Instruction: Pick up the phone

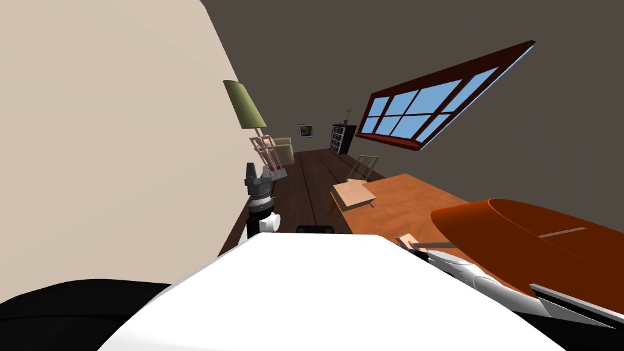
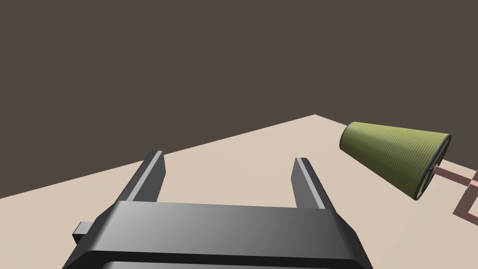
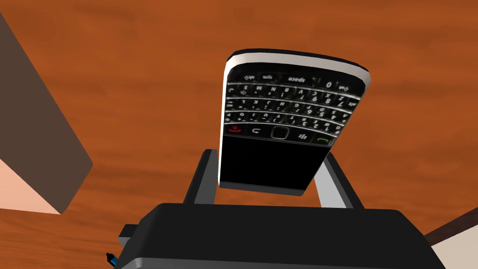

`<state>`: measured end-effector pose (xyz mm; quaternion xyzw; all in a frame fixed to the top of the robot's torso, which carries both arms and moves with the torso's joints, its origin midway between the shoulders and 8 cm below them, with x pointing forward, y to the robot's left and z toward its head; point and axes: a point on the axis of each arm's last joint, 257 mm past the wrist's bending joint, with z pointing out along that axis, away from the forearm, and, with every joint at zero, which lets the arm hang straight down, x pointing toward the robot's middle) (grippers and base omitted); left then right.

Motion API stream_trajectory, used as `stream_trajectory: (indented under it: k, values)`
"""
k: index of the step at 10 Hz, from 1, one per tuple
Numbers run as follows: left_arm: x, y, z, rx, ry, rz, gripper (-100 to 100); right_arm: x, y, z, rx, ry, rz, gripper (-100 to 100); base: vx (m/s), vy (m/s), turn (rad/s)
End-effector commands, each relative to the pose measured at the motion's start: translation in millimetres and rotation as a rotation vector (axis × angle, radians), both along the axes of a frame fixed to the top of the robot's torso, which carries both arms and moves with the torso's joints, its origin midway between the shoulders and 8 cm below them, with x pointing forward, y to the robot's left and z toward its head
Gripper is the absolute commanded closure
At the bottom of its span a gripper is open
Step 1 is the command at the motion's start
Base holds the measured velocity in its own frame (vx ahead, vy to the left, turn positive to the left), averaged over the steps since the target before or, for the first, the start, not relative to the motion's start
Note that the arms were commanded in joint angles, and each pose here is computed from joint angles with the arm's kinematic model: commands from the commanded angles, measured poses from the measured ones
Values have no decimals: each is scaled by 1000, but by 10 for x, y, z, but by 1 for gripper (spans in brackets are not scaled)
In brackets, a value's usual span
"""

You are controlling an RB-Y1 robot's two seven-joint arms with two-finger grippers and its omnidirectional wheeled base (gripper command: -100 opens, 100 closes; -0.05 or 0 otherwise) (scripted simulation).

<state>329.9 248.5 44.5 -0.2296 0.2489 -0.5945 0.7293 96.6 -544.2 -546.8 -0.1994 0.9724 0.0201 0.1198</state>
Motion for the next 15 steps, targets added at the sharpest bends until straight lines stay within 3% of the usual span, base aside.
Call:
stream_trajectory:
  k: [1, 4, 5, 6, 9, 15]
  values:
    - [0, 0, 0, 0, 0, 0, 0, 0, 0, 0, 0, 0, 0, 100, 0, 0, 0]
    - [0, 0, 0, 0, 0, 0, 0, -2, 2, -1, 1, 0, -1, 100, 0, 0, 0]
    - [0, 0, 0, 0, 0, 0, 0, -2, 2, -1, 1, 0, -1, 0, 0, 0, 0]
    - [0, 0, 0, 0, 0, 0, 0, 32, -45, 4, -3, -4, 2, 100, -5, 14, 2]
    - [0, 0, 0, 0, 0, 0, 0, 121, -182, 69, 0, -15, 11, 100, -21, 45, 12]
    - [0, 0, 0, 0, 0, 0, 0, 107, -390, 156, -8, -10, 2, 100, -12, 30, 5]
